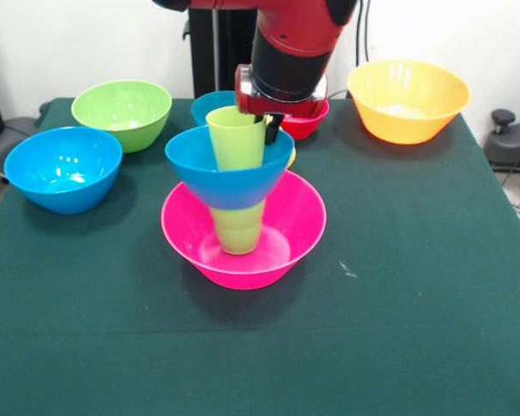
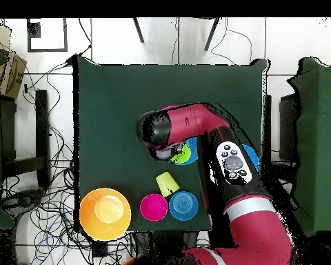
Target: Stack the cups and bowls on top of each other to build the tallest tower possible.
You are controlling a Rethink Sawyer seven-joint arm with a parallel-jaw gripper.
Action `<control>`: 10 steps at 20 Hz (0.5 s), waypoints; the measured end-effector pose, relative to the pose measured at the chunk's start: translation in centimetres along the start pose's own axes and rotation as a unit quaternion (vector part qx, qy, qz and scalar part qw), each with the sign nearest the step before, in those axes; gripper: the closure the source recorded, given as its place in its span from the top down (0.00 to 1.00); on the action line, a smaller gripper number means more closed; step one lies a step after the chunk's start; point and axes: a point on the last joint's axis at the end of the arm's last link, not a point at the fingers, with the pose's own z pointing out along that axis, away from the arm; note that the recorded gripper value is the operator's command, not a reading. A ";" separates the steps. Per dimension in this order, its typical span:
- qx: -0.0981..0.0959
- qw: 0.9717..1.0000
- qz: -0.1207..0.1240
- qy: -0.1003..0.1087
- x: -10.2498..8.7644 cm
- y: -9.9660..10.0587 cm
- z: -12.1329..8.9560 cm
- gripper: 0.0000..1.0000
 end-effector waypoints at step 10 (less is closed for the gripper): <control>-0.001 1.000 -0.001 0.002 0.0 0.1 0.3 0.00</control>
